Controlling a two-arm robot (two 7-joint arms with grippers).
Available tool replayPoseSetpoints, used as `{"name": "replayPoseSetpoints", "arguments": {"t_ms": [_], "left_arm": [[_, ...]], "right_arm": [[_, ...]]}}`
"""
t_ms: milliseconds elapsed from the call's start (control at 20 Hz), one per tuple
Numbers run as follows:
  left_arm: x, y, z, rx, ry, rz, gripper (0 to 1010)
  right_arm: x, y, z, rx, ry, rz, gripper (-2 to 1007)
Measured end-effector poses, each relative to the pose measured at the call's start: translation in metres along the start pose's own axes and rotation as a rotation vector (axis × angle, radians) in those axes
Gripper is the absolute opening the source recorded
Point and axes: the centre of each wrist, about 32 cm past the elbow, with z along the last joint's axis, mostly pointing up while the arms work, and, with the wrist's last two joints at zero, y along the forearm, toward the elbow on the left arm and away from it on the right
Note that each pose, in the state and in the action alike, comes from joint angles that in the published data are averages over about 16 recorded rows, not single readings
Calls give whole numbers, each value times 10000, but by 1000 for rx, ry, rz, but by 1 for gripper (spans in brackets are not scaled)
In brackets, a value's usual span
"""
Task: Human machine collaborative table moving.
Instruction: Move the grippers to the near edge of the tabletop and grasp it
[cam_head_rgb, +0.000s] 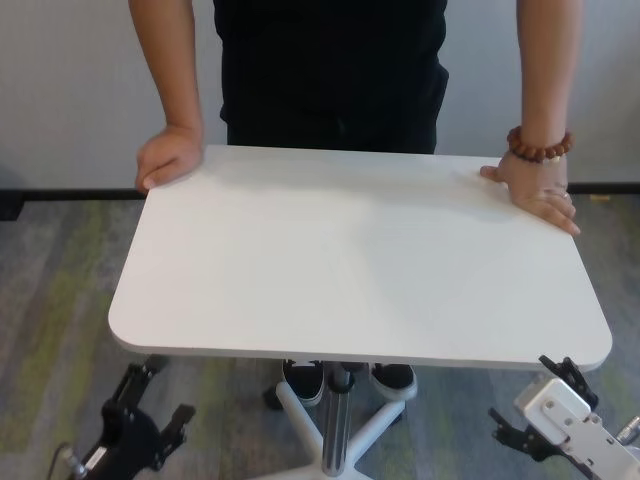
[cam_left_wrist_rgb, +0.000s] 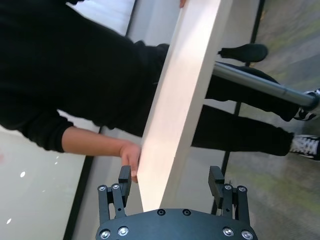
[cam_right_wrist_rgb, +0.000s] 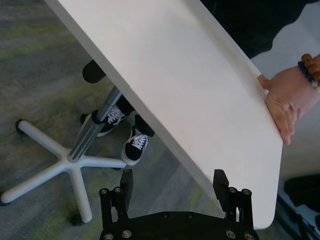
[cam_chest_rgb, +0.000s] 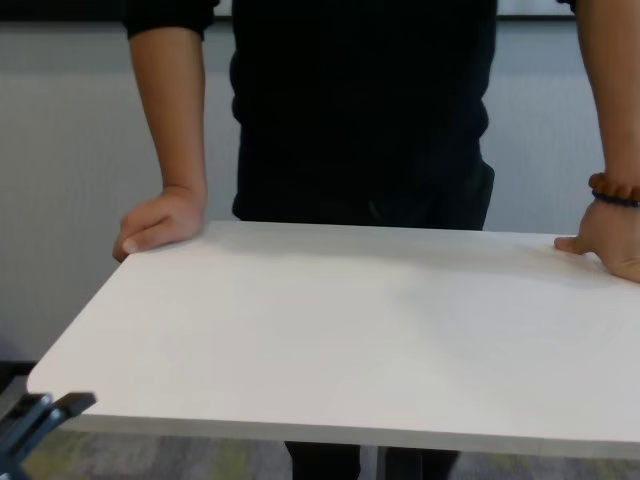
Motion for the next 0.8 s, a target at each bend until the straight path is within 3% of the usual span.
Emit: {"name": "replayPoseSetpoints", "arguments": {"t_ms": [400,800], "left_arm": [[-112,-222,61,27,-35,21,1002],[-232,-418,106,55,-47,41,1001]], "right_arm": [[0,37,46,-6,-62,-18,1001],[-39,80,52,-23,-146,-40,1001]]}}
